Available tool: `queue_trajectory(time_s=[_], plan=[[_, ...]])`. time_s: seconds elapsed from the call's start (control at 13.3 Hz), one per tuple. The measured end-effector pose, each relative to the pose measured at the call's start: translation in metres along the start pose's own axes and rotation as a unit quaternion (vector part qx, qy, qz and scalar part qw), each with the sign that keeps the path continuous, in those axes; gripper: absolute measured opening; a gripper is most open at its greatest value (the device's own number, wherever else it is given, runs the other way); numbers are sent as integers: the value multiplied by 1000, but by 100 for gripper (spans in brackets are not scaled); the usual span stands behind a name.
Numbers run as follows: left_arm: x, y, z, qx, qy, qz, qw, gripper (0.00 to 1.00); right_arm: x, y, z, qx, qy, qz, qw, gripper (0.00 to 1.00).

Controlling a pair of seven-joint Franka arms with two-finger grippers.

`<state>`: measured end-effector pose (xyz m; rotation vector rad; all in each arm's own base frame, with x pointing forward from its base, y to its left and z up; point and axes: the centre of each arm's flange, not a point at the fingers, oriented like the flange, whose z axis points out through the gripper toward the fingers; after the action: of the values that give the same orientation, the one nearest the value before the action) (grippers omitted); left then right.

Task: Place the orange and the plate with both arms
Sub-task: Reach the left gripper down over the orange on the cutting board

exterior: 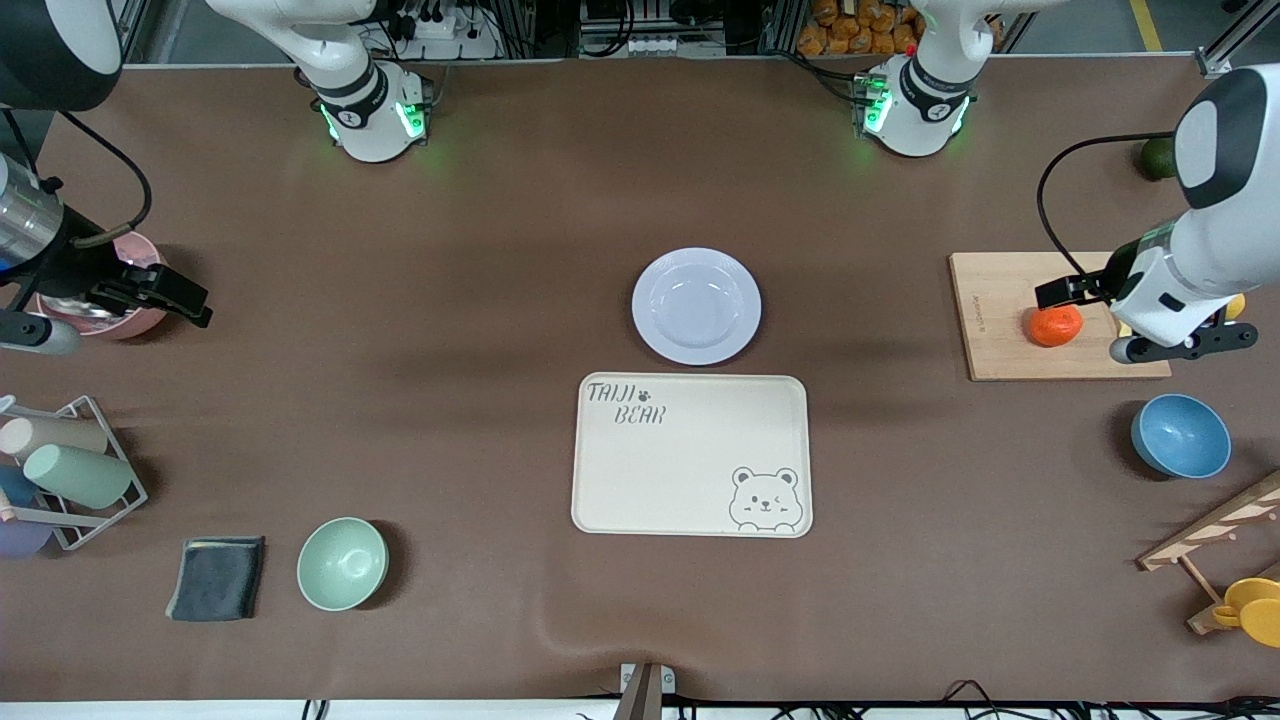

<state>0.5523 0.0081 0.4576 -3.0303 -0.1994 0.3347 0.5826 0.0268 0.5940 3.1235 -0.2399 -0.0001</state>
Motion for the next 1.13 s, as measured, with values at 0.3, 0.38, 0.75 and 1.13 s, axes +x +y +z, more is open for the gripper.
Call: queue_trajectory(time_s=[0.3,0.38,0.75,1.13], plan=[[1,-6,40,12,-2,1,1000,100,2,-2,7,21,-12,4,1000,100],[1,-8,47,13,-1,0,1000,100,2,-1,7,22,-13,5,1000,100],[1,-74,94,-1,1,26,1000,100,3,2,14,22,-26,4,999,100],[-2,-83,136,23,-4,74,997,100,7,2,24,21,-34,-10,999,100]])
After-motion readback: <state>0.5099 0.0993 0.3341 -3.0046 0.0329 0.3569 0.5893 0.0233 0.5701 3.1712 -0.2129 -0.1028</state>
